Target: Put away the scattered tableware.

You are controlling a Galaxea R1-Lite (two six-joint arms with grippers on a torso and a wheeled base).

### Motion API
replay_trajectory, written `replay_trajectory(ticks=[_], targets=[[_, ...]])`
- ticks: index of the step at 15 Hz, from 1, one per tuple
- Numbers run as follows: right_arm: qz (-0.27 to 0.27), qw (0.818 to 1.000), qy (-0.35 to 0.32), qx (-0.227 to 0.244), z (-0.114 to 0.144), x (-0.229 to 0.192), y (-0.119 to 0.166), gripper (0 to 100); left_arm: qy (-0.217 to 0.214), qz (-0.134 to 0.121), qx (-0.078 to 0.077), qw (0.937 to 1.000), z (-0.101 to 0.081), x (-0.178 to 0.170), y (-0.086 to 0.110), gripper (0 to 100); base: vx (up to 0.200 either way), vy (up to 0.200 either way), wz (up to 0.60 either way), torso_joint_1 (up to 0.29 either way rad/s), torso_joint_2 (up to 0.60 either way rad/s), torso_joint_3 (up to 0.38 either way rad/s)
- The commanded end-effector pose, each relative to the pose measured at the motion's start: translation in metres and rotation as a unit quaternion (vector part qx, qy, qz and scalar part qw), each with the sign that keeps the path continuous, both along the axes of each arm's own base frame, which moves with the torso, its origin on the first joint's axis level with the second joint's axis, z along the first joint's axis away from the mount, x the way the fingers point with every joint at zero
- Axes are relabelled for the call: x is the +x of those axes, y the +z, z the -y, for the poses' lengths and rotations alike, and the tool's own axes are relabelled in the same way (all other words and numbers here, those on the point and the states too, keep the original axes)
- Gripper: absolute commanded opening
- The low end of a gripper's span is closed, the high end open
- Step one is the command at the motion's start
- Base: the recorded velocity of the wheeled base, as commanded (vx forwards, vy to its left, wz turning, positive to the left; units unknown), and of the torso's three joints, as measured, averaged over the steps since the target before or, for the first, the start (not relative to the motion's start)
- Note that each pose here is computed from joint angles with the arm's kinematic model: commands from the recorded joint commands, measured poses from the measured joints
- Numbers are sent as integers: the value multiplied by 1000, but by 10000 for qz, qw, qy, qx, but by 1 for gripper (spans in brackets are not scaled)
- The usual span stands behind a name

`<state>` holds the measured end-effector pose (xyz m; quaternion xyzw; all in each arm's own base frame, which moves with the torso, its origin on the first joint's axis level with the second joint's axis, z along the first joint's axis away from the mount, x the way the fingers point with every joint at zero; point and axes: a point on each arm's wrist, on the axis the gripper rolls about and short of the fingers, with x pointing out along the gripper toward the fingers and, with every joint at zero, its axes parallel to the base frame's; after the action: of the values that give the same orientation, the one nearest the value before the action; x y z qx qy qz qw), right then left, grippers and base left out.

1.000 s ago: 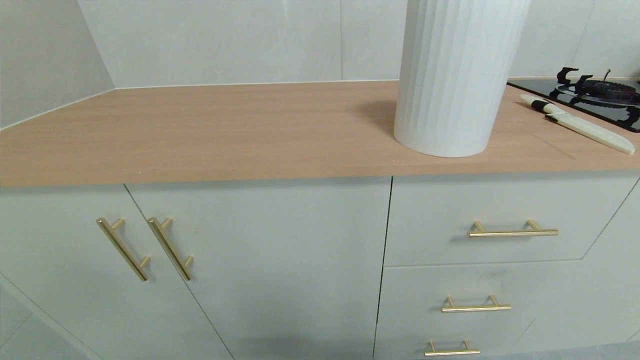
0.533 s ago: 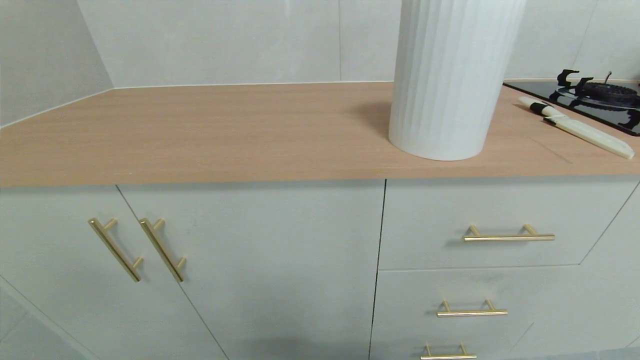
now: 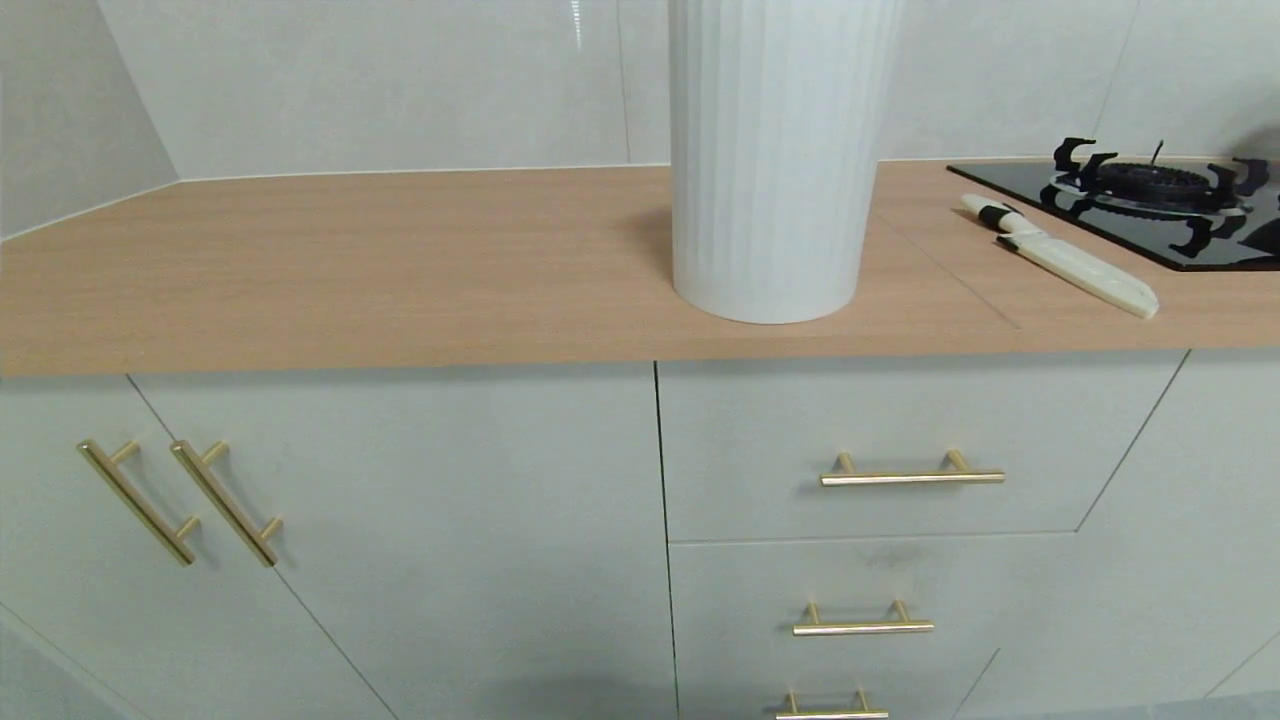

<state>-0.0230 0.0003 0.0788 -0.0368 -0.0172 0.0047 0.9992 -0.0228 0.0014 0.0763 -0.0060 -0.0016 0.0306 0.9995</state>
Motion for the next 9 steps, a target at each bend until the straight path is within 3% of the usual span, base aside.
replay_trajectory(ticks=[1,9], targets=[[-17,10000,0,-1,0,0,0,100,8,9,-2,10000,0,0,0,100,0,0,0,0,0,0],[-17,10000,-7,-1,0,0,0,100,8,9,-2,10000,0,0,0,100,0,0,0,0,0,0]])
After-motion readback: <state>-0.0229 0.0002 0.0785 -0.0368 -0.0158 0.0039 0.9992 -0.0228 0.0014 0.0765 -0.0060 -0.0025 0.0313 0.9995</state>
